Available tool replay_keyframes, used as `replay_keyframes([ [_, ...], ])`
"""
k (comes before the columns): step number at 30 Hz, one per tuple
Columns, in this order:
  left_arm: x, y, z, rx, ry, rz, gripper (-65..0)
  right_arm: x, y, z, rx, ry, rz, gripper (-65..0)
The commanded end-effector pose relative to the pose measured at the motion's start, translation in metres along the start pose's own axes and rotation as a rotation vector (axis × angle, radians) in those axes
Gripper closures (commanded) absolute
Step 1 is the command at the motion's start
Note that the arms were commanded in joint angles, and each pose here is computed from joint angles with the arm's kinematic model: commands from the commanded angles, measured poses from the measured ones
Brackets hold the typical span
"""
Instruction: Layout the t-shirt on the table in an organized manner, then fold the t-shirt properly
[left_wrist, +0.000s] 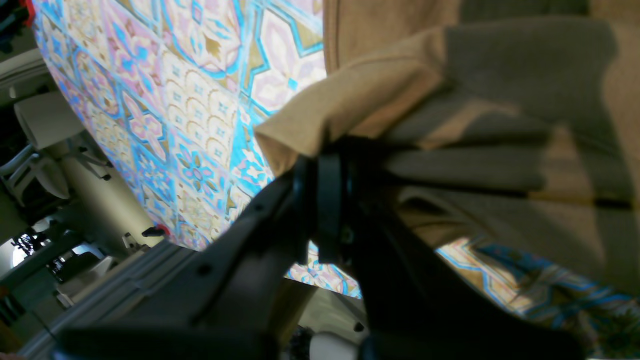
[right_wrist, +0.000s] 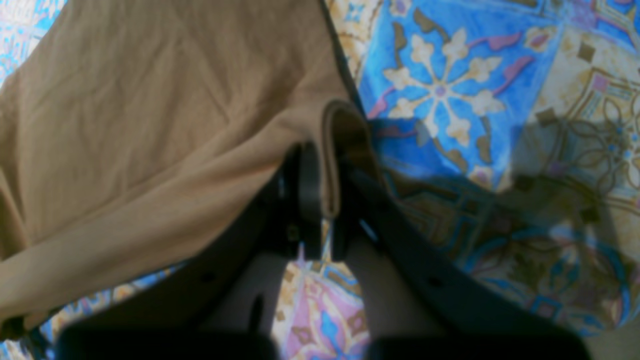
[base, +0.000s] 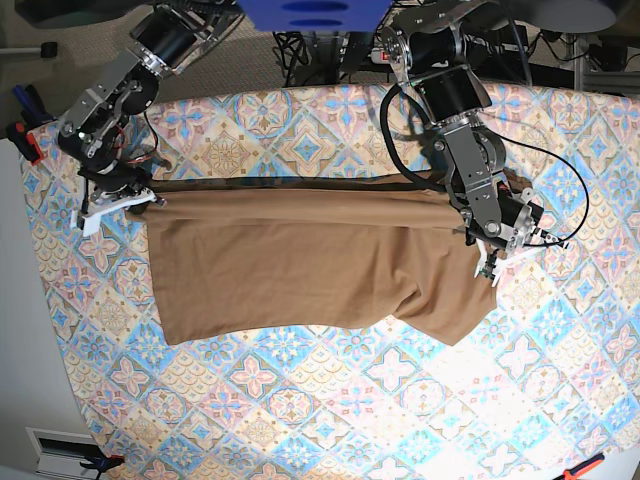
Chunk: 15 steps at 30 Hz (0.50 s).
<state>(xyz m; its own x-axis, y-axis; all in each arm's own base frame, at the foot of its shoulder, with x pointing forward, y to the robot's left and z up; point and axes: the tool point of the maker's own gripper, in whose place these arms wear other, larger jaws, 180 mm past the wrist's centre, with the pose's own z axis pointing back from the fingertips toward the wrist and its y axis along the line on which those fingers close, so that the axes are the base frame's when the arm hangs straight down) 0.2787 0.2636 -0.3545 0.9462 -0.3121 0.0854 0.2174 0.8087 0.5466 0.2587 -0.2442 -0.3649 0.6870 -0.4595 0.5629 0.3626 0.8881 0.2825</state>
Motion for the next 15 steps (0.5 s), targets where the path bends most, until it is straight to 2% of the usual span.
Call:
replay_keyframes([
  [1,-0.001,0.014,0.003,0.033,0.003,0.035,0.0,0.018,0.009,0.003,0.023,-0.058,0.016,0.0],
  [7,-0.006,0.018,0.0,0.029,0.015,0.06,0.0,0.011,0.01,-0.009,0.039,-0.043,0.002,0.0],
  [11,-0.002,0.017,-0.002,0.028,-0.023,0.057,0.0,-0.007,0.025,-0.03,0.084,0.015,0.009,0.0],
  [15,-0.005,0.011,-0.005,0.019,-0.028,0.045,0.0,-0.011,0.037,-0.04,0.115,0.01,0.027,0.0],
])
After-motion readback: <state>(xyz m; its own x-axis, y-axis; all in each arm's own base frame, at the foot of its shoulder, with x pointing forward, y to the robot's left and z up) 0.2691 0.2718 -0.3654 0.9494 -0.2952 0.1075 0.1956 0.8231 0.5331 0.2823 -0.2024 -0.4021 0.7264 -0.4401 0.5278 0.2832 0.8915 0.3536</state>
